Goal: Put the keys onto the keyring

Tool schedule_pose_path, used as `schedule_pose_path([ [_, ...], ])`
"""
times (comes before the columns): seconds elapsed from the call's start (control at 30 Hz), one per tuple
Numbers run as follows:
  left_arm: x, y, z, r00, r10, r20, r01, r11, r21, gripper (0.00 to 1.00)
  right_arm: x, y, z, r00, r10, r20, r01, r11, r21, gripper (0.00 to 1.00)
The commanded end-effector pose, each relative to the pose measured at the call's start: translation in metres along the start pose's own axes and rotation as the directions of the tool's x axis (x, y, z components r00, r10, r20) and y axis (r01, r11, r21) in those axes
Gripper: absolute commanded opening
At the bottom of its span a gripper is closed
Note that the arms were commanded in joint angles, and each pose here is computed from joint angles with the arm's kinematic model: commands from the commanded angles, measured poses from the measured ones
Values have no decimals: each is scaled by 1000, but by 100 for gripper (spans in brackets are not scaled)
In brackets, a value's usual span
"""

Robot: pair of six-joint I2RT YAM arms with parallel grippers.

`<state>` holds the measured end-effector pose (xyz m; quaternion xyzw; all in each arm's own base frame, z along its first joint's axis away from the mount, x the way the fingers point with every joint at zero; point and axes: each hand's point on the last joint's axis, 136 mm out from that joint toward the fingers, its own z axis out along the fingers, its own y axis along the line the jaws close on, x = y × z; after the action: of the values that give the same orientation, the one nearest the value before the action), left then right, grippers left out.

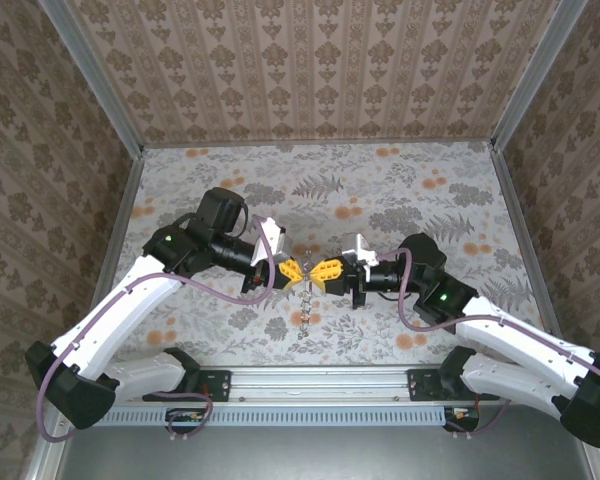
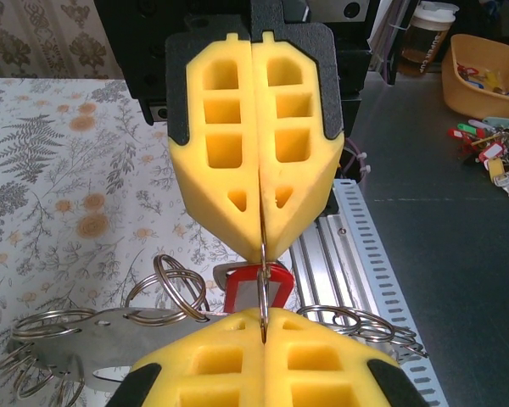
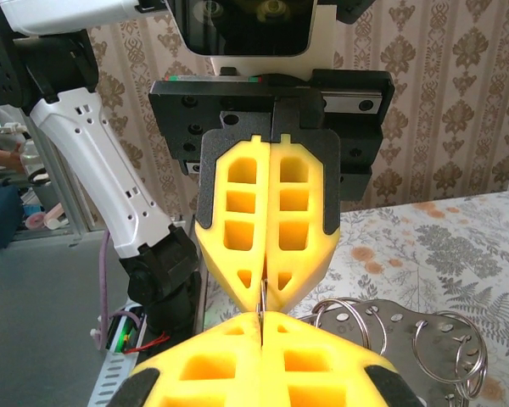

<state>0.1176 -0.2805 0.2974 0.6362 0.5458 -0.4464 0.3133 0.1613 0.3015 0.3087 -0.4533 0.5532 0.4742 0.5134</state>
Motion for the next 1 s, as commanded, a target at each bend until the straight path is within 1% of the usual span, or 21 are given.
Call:
schedule_pose_path([
  [0.0, -10, -7, -3, 999, 21, 26, -21, 1000, 12, 0, -28, 8, 1, 997, -48, 63, 51, 998, -40, 0],
  [0.57, -9, -3, -2, 1000, 2, 21, -2, 1000, 16, 0, -30, 15, 5, 996, -82, 46, 85, 994, -71, 0],
  [0.97, -12, -4, -4, 999, -1, 35, 0, 1000, 18, 0, -15, 16, 7, 996, -92, -9, 91, 994, -67, 0],
])
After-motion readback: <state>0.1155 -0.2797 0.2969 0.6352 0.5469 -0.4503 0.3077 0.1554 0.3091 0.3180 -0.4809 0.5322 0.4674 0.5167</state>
